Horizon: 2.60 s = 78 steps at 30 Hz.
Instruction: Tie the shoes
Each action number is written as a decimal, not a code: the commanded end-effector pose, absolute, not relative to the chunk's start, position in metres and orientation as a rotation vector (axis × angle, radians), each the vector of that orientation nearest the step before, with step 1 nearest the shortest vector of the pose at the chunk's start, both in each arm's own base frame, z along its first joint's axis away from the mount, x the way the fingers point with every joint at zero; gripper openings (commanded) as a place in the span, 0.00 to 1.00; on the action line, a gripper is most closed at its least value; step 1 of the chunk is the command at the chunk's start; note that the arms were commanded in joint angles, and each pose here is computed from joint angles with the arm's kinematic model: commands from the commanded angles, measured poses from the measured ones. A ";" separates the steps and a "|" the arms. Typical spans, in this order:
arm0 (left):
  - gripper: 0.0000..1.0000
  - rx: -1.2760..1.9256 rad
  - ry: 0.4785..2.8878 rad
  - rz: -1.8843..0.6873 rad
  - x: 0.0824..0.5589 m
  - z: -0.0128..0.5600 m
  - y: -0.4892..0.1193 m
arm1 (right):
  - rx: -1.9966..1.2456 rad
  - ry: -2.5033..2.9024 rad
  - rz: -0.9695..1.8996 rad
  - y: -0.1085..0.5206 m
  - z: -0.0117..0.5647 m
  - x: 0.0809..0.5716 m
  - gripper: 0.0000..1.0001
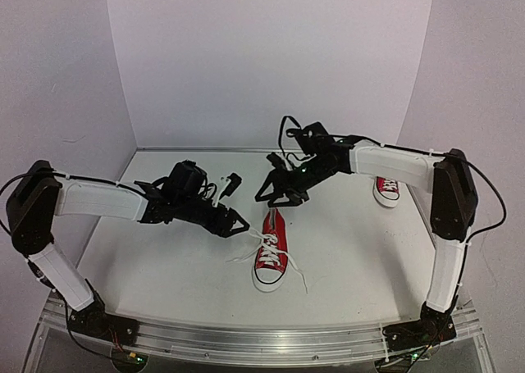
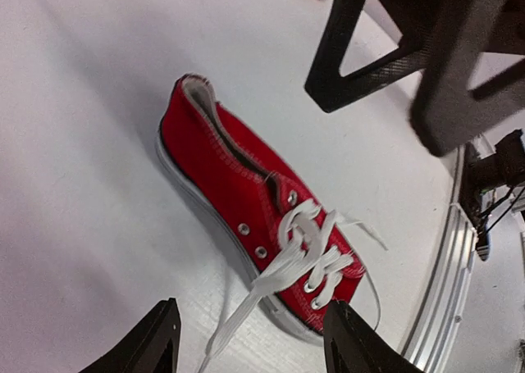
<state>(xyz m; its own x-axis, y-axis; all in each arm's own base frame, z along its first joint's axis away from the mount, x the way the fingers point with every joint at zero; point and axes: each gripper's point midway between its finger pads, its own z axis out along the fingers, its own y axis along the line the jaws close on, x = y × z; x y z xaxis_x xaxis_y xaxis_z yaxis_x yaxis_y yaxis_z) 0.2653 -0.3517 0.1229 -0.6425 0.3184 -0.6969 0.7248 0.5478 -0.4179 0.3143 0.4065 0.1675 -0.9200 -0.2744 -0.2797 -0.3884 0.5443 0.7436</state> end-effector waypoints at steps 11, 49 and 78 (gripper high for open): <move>0.39 1.106 2.031 -1.258 0.257 0.141 -0.401 | -0.788 2.747 0.974 0.367 0.127 0.313 0.30; 0.06 1.038 2.202 -1.129 0.263 0.086 -0.378 | -1.136 2.776 0.671 0.390 0.081 0.290 0.22; 0.41 0.889 2.071 -1.144 0.276 0.109 -0.356 | -1.007 2.734 0.624 0.376 0.106 0.292 0.00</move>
